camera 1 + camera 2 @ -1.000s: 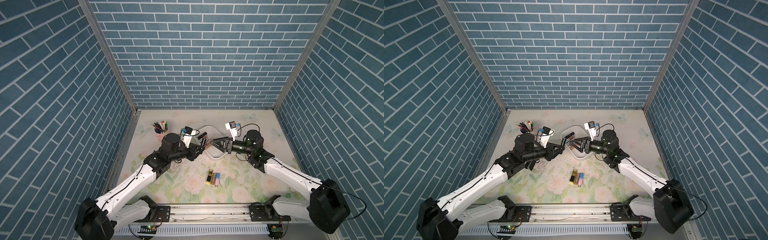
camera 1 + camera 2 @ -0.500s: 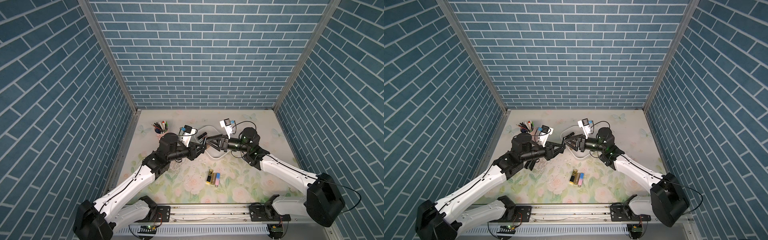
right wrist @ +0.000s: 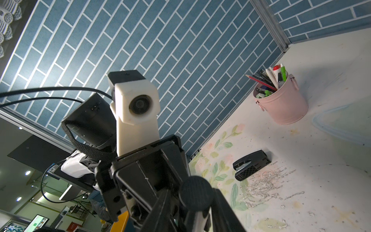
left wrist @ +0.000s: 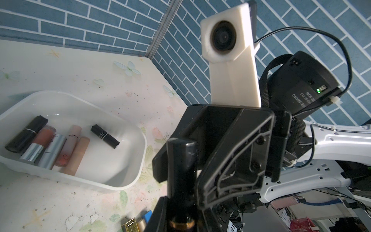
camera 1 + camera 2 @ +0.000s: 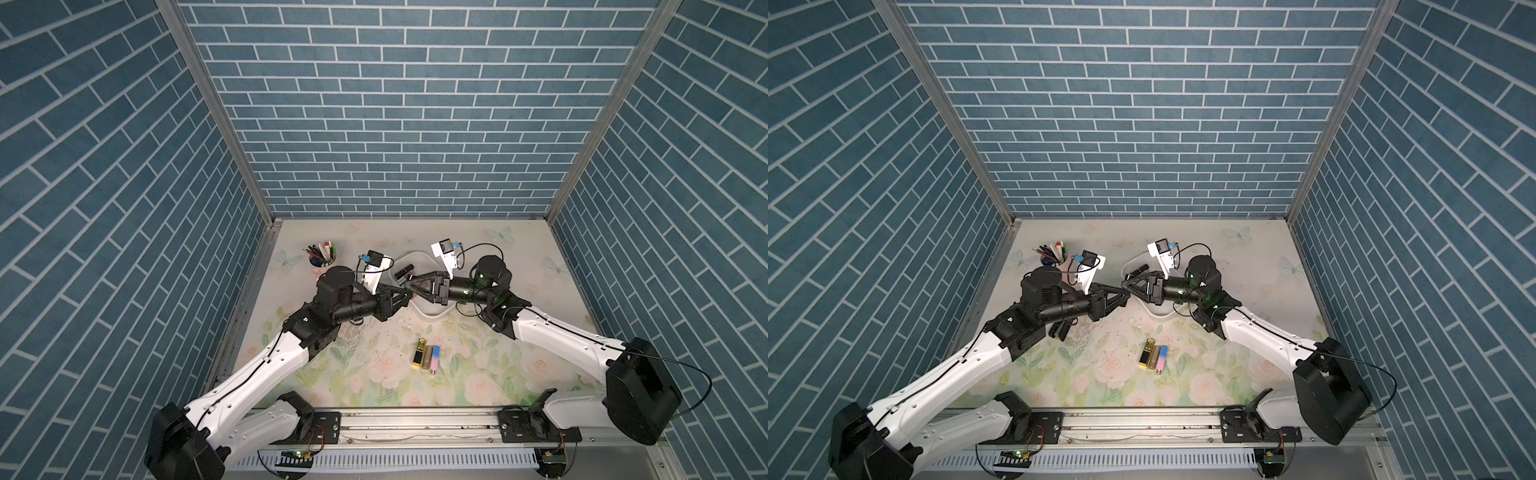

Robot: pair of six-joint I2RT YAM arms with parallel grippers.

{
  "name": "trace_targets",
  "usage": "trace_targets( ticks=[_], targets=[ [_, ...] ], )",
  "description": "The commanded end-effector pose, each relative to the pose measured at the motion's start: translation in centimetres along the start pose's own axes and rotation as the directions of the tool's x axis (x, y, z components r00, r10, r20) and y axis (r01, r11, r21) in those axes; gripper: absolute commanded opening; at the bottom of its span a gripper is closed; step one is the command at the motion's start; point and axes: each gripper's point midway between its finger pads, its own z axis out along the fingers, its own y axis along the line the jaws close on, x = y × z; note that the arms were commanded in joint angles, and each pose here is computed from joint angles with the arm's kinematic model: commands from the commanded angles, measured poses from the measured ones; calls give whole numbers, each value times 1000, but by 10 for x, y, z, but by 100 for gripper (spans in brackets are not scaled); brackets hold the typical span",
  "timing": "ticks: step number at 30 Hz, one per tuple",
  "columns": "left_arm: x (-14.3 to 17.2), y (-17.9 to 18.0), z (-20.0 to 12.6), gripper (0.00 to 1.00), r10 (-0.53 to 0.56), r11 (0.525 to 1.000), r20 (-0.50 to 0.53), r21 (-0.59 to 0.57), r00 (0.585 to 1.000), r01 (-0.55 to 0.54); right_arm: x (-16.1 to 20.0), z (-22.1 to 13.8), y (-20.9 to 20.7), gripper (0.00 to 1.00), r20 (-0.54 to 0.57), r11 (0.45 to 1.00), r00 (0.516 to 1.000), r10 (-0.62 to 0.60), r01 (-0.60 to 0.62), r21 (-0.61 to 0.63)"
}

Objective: Put the lipstick into the storage box
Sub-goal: Pick up the lipstick at the center of the board, then place the lipstick in the storage box.

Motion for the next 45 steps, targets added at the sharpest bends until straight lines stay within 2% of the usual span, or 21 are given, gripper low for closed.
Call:
trace_targets(
  ticks=[1, 2, 4, 8, 9, 11, 14, 16, 18, 22, 27, 34, 39, 45],
  targets=[
    [-1, -1, -3, 14, 12, 1000, 11, 7, 1000, -12, -10, 3, 15, 25, 19, 998, 999, -47, 48, -49],
    [-1, -1, -3, 14, 13, 1000, 10, 4, 1000, -13, -10, 3, 15, 18, 18, 998, 999, -47, 48, -50],
    [0, 1, -3, 18, 13, 1000, 6, -3, 1000, -13, -10, 3, 15, 13, 20, 998, 999, -47, 48, -49],
    [-1, 3, -3, 34, 20, 1000, 7, -20, 1000, -20, -11, 2, 17, 10, 24, 998, 999, -48, 49, -46],
    [-2, 3, -3, 41, 22, 999, 8, -25, 1000, -22, -11, 2, 16, 10, 26, 998, 999, -47, 48, -43],
    [-5, 5, -5, 67, 32, 998, 16, -45, 999, -31, -15, 2, 17, 10, 34, 998, 998, -48, 50, -31],
    [-10, 4, -9, 100, 49, 997, 27, -65, 998, -47, -20, 1, 12, 11, 47, 999, 998, -40, 39, 16],
    [-13, 5, -13, 100, 59, 994, 34, -91, 998, -56, -23, -1, -6, 11, 52, 993, 999, -10, 4, 121],
    [-14, 9, -17, 100, 70, 990, 39, -128, 997, -64, -28, -10, -36, 11, 77, 962, 996, 42, -61, 266],
    [-9, 28, -26, 100, 75, 968, 29, -241, 997, -65, -23, -49, -106, 11, 191, 840, 963, 193, -262, 474],
    [10, 57, -32, 100, 56, 929, -18, -366, 998, -58, -10, -78, -158, 11, 278, 735, 922, 268, -382, 560],
    [38, 78, -25, 99, 18, 913, -93, -404, 996, -54, 9, -78, -210, 11, 281, 642, 902, 329, -432, 633],
    [47, 82, -21, 100, 19, 908, -122, -413, 992, -68, 22, -71, -238, 11, 283, 601, 880, 381, -468, 648],
    [59, 83, -17, 100, 13, 914, -155, -400, 988, -75, 31, -62, -259, 12, 300, 580, 854, 426, -512, 634]
  ],
)
